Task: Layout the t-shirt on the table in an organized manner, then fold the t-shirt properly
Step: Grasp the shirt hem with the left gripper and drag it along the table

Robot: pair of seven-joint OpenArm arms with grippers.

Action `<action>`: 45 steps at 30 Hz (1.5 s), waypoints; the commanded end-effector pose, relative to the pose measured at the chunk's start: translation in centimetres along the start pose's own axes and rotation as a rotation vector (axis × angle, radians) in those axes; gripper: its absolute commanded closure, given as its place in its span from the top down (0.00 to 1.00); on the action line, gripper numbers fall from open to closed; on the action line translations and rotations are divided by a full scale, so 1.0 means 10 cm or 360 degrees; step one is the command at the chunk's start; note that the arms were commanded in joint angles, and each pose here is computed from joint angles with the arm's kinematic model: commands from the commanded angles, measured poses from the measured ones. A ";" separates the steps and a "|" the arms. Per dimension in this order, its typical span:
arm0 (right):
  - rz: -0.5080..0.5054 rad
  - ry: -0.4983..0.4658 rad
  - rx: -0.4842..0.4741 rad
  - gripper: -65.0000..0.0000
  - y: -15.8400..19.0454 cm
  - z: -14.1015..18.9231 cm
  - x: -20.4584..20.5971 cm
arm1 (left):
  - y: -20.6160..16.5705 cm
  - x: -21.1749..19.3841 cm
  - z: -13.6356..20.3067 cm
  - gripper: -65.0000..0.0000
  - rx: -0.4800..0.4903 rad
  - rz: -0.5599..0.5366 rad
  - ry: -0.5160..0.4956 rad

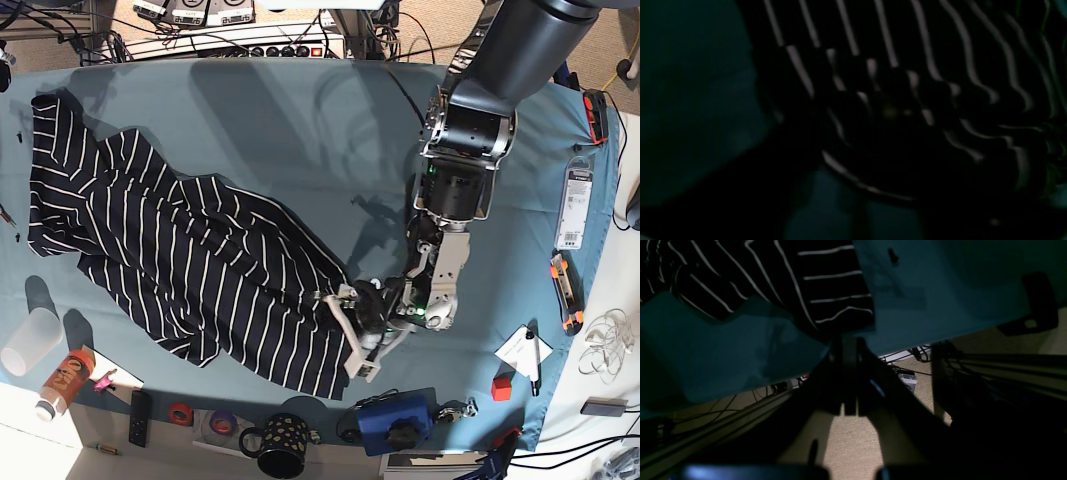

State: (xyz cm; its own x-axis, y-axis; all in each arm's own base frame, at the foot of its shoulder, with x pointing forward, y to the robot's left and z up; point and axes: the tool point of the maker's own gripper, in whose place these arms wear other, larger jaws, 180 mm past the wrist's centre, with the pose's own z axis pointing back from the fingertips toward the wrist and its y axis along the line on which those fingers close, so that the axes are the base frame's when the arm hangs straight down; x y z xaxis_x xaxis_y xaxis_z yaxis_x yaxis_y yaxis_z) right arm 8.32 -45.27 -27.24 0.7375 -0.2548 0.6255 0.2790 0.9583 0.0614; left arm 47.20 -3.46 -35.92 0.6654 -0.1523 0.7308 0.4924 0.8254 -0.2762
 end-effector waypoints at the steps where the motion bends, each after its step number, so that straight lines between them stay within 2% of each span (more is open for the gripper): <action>1: 0.0052 -0.0061 -0.0008 0.00 -0.01 0.06 0.16 | -0.01 0.32 0.05 0.48 0.0008 -0.0058 -0.0103; 5: 0.0052 -0.0061 -0.0008 0.00 -0.01 0.06 0.16 | 0.08 0.31 0.07 0.50 0.0100 -0.0180 -0.0067; 8: 0.0052 -0.0061 -0.0008 0.00 -0.01 0.06 0.16 | 0.11 0.30 0.08 0.50 0.0130 -0.0202 -0.0056; 13: 0.0052 -0.0061 -0.0008 0.00 -0.01 0.06 0.16 | 0.32 0.17 0.08 0.50 0.0314 -0.0009 -0.0037; 15: 0.0052 -0.0061 -0.0008 0.00 -0.01 0.06 0.16 | 0.34 0.08 0.07 0.50 0.0336 0.0035 -0.0019; 17: 0.0052 -0.0061 -0.0008 0.00 -0.01 0.06 0.16 | 0.28 0.02 0.05 0.50 0.0284 0.0089 -0.0021; 23: 0.0052 -0.0061 -0.0008 0.00 -0.01 0.06 0.16 | -0.07 0.07 0.01 0.50 -0.0028 0.0172 -0.0102; 28: 0.0052 -0.0061 -0.0008 0.00 -0.01 0.06 0.16 | -0.15 0.17 0.02 0.50 -0.0096 0.0179 -0.0187; 31: 0.0052 -0.0061 -0.0008 0.00 -0.01 0.06 0.16 | -0.15 0.21 0.01 0.37 -0.0083 0.0195 -0.0216; 36: 0.0052 -0.0061 -0.0008 0.00 -0.01 0.06 0.16 | -0.23 0.20 0.01 0.00 -0.0144 0.0161 -0.0201; 40: 0.0052 -0.0062 -0.0007 0.00 -0.01 0.06 0.16 | -0.35 0.17 0.02 0.00 -0.0247 0.0101 -0.0179; 45: 0.0052 -0.0066 -0.0006 0.00 -0.01 0.06 0.17 | -0.34 0.19 0.04 0.00 -0.0247 0.0092 -0.0189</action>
State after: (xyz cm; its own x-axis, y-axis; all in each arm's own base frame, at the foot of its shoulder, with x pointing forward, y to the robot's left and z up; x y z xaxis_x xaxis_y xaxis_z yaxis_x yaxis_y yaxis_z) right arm 8.35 -45.27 -27.22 0.7367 -0.2548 0.6264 0.2789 0.9583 0.0618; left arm 44.89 -5.83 -36.37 0.6846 -0.0655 0.7259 0.5125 0.7514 -0.4156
